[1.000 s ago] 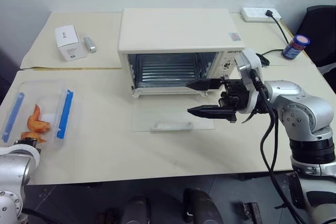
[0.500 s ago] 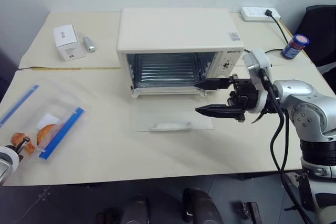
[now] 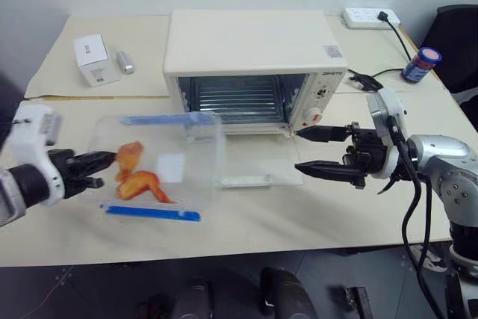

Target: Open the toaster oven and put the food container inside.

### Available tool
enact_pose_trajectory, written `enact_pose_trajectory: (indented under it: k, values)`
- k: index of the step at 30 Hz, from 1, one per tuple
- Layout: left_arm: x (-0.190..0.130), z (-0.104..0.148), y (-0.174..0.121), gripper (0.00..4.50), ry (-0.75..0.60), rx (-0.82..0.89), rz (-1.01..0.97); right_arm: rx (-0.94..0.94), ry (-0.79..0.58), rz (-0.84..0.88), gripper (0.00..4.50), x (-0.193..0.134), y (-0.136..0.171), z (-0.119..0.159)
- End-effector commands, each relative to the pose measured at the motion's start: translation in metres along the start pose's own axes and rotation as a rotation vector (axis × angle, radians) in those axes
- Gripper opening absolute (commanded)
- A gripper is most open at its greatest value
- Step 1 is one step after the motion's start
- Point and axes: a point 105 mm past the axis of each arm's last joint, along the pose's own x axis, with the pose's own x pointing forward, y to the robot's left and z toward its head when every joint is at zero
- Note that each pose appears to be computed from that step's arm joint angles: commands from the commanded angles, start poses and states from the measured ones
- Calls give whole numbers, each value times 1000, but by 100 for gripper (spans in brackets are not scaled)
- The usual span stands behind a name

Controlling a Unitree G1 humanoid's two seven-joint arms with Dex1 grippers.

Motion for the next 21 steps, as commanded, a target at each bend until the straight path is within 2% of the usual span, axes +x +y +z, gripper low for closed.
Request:
enact_pose_trajectory:
  k: [1, 7, 12, 14, 16, 19, 21]
  values:
    - [24, 7, -13, 1, 6, 51, -60, -53, -20, -30, 450, -8, 8, 12]
    - [77, 14, -24, 1, 60, 110, -75, -48, -31, -94, 450, -16, 12, 9]
    - [103, 19, -27, 1, 80, 164, -55, -46, -37, -131, 450, -20, 15, 6]
    - [111, 20, -28, 71, 85, 161, -53, -49, -38, -147, 450, -22, 16, 5]
    - [116, 26, -35, 121, 69, 155, -81, -47, -39, -176, 450, -25, 14, 4]
    - [115, 36, -45, 222, 39, 150, -135, -45, -34, -194, 450, -28, 12, 1]
    - [110, 41, -49, 273, 18, 157, -162, -44, -29, -204, 450, -29, 10, -1]
